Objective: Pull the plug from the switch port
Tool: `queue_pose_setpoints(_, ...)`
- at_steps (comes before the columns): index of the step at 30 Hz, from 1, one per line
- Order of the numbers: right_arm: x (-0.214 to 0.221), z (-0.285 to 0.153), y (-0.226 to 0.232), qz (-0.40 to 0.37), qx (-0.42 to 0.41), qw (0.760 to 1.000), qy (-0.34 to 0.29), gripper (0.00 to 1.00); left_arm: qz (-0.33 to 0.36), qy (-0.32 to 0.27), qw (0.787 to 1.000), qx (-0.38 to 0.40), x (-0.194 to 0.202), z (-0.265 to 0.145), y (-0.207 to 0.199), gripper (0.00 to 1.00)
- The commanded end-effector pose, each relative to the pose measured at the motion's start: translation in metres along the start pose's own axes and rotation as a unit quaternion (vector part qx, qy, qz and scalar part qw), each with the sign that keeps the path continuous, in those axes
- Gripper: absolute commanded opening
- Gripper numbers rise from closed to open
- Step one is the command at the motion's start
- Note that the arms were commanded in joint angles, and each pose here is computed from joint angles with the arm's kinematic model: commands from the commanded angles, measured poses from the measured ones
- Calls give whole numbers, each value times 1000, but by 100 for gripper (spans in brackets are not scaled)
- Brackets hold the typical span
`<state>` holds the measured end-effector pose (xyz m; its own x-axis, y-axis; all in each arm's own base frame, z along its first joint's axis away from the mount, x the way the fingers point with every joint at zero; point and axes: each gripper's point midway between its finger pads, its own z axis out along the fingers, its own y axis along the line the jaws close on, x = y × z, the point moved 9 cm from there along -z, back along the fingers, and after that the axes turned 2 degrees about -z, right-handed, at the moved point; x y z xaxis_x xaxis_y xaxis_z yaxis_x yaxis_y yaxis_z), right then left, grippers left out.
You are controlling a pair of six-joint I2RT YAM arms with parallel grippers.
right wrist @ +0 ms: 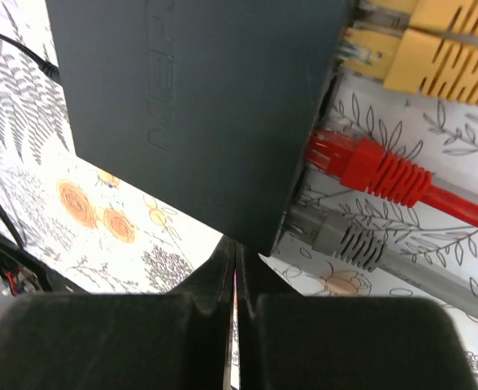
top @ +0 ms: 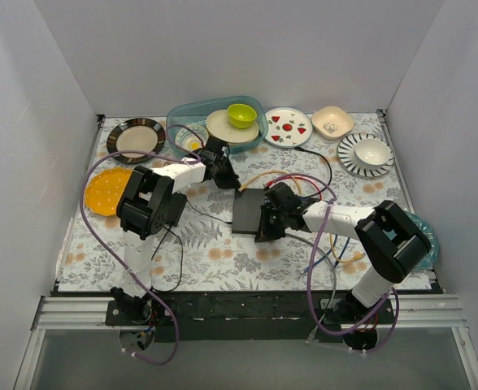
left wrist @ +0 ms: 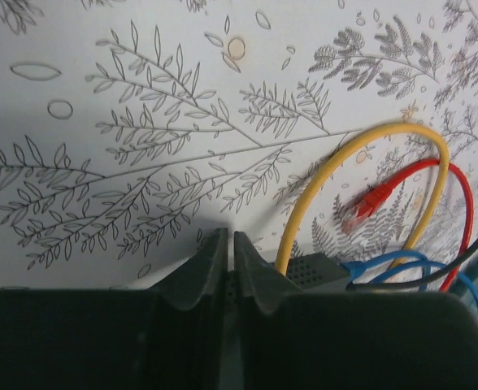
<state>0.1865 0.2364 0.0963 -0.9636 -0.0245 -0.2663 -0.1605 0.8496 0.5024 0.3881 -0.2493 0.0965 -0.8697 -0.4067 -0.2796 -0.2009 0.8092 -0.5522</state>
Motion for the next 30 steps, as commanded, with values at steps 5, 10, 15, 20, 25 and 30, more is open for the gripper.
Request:
queue_pose_setpoints(5,-20,-4,-10,20,66,997,-44,1,26,54,997,55,27,-34,5,0)
queue_pose_setpoints(10,-23,-7,-25,21,93,994,-52,1,8,73,993,97,47,-56,10,0)
queue_pose_setpoints(15,-25,-9,-35,14,122,991,-61,5,4,73,990,123,62,-74,10,0)
queue_pose_setpoints(20,-33,-8,-36,6,134,989,-69,8,-1,75,990,123,83,-93,15,0)
queue_pose_setpoints(25,-50,-8,-41,9,153,985,-74,11,-14,74,991,111,100,-104,26,0)
queue_pose_setpoints(30,-51,-24,-37,-4,152,985,-83,11,-12,-56,995,80,72,-133,16,0)
